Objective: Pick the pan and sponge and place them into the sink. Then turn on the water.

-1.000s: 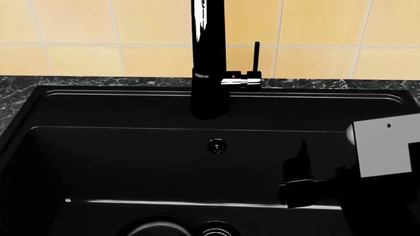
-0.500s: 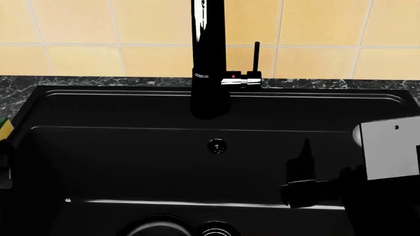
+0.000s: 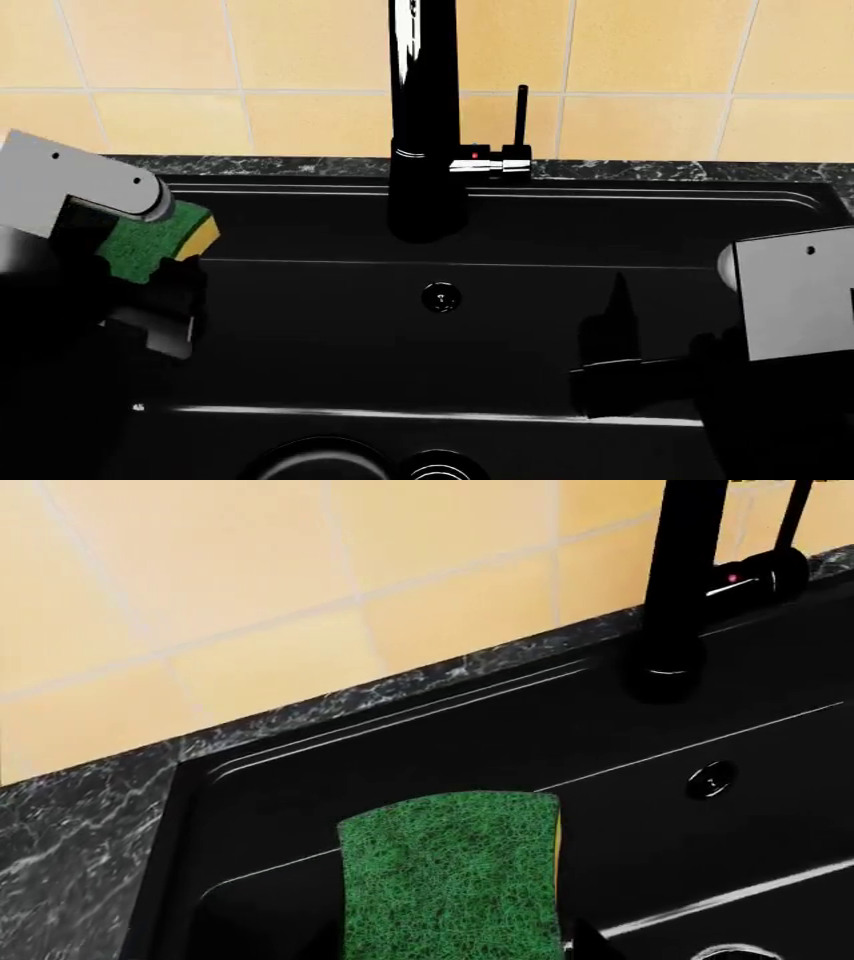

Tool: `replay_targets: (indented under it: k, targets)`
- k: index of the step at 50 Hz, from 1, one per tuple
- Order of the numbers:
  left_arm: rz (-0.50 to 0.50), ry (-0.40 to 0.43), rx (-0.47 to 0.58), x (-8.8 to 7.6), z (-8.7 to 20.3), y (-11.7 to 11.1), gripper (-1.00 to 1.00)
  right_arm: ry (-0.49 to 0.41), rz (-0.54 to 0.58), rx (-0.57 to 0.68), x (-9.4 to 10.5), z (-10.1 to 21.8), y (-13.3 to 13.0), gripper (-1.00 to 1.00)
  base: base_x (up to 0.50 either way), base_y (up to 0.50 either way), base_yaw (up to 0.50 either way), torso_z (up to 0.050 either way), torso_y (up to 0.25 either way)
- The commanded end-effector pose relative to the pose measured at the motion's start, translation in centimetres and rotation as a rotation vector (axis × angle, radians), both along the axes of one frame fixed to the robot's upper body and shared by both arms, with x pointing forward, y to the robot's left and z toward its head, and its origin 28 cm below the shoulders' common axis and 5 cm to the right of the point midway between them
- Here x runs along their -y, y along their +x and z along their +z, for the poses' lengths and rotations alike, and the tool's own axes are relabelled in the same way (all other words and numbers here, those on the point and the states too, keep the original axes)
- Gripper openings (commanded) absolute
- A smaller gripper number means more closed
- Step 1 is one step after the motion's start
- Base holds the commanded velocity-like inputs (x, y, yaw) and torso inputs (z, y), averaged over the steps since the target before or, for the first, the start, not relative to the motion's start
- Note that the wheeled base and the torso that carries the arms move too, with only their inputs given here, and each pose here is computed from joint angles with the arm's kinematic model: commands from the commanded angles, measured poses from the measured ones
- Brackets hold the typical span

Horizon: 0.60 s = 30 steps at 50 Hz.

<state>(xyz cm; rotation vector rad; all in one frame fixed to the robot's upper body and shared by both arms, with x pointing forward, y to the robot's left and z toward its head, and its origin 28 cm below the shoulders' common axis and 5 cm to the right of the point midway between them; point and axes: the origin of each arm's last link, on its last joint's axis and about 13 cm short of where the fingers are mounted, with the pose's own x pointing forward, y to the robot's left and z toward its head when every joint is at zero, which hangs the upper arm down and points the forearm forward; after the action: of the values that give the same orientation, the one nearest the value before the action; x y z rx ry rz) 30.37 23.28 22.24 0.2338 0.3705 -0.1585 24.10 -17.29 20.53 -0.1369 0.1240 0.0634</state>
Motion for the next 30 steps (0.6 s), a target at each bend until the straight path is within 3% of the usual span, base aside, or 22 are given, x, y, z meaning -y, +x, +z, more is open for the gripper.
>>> replay_targets:
  k: [1,10,13,29,30]
  targets:
    - [-0.163,-0.021,-0.035,3.2,-0.1,1.6,-1.00,0.011,0.006,0.004,0.0,0.1,0.0,1.00,0.00,0.00,0.00,0.000,0.000]
    - [-0.201,-0.031,-0.086,3.6,-0.2,3.0,-1.00,0.016,0.012,0.010,-0.1,0.5,-0.1,1.00,0.00,0.00,0.00,0.000,0.000]
    - [-0.223,-0.027,-0.105,4.7,-1.0,3.4,-1.00,0.023,0.007,0.013,0.0,0.5,0.0,1.00,0.00,0.00,0.00,0.000,0.000]
    - [-0.269,0.040,-0.183,5.6,-4.0,4.0,-1.00,0.027,0.012,0.008,0.0,0.3,0.0,1.00,0.00,0.00,0.00,0.000,0.000]
    - [-0.267,0.012,-0.207,5.5,-4.2,4.1,-1.00,0.027,0.011,0.007,0.0,0.2,0.0,1.00,0.00,0.00,0.00,0.000,0.000]
